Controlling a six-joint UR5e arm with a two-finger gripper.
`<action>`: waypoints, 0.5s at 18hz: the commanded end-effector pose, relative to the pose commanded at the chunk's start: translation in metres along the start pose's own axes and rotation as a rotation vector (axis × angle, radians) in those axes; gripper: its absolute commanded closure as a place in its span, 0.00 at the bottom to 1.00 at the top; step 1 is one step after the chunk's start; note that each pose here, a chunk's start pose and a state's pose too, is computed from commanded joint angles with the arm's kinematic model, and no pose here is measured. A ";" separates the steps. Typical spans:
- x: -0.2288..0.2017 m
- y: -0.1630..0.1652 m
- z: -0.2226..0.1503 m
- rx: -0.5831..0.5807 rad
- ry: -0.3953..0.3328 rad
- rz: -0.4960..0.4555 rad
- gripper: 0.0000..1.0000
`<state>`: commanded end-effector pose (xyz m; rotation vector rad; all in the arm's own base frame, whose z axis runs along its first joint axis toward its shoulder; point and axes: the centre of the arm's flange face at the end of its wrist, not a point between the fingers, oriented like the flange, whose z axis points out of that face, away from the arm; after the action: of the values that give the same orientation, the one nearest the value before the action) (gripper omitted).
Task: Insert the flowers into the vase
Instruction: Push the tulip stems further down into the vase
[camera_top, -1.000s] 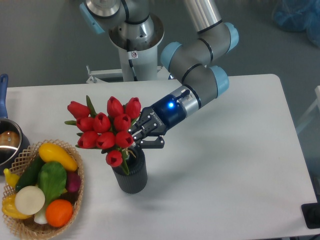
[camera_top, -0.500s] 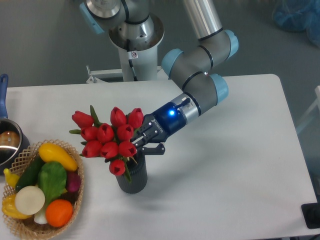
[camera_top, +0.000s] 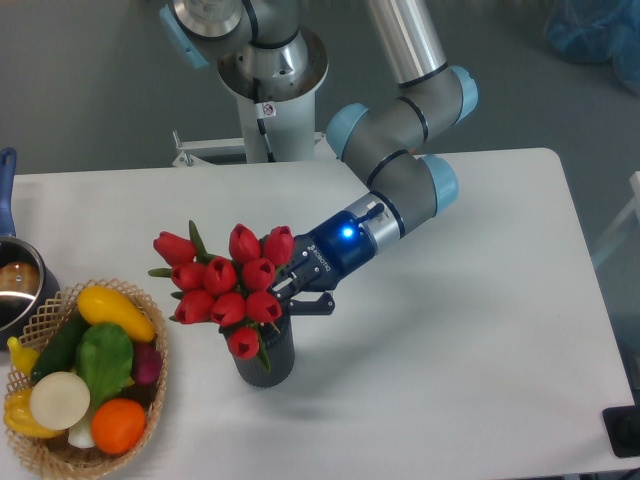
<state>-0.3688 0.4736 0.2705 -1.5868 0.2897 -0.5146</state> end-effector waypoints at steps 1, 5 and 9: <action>0.001 0.001 0.001 0.000 0.002 -0.001 0.89; 0.003 0.006 0.001 -0.003 0.001 -0.014 0.89; 0.003 0.008 0.001 -0.005 0.001 -0.015 0.89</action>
<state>-0.3645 0.4722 0.2626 -1.5945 0.2802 -0.5272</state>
